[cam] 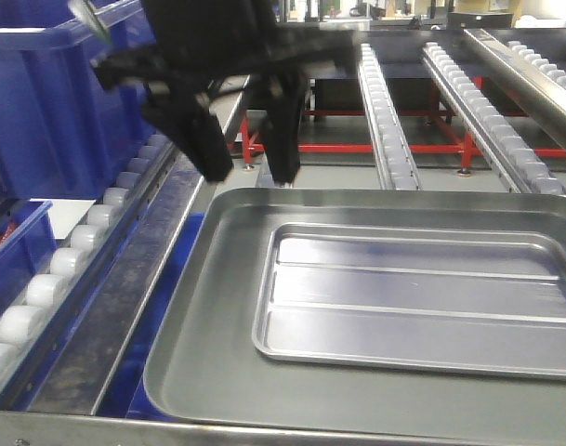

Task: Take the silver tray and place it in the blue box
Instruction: 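Lower both grippers onto the edges of the small silver tray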

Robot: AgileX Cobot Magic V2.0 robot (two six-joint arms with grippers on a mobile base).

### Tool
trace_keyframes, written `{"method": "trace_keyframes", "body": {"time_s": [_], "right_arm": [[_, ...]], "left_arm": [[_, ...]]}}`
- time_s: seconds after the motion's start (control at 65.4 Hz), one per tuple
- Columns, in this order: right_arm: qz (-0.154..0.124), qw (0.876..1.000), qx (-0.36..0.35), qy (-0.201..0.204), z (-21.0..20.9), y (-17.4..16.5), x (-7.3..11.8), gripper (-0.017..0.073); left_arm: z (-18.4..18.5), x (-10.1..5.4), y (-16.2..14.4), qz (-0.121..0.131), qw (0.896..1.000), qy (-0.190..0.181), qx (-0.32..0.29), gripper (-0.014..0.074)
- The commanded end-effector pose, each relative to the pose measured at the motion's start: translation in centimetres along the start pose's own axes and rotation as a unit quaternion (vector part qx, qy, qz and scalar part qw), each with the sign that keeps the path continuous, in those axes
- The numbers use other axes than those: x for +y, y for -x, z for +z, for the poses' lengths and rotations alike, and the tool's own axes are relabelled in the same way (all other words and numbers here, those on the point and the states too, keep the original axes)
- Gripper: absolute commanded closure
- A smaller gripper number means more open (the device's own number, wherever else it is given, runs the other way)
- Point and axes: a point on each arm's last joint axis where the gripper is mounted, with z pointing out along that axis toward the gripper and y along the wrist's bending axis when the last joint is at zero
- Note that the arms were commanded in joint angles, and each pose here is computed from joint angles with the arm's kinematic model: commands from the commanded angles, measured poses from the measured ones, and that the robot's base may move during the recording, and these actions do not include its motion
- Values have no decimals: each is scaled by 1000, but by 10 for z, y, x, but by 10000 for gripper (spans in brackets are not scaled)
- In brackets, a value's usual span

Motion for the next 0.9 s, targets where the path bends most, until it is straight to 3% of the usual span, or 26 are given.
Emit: {"method": "trace_keyframes", "body": {"time_s": [0.0,0.275,0.886], "right_arm": [[3,999,-39,5,-4,14,2,70],[8,1000,-8,-1,20,17,0,70],[15,999,40,-11,70,18,-5,70]], "left_arm": [[-17,-5,10,-25,999,-16,-38,341],[14,-6,9,-46,999,-1,-11,340],[46,-8,11,-53,999,-1,-11,341]]}}
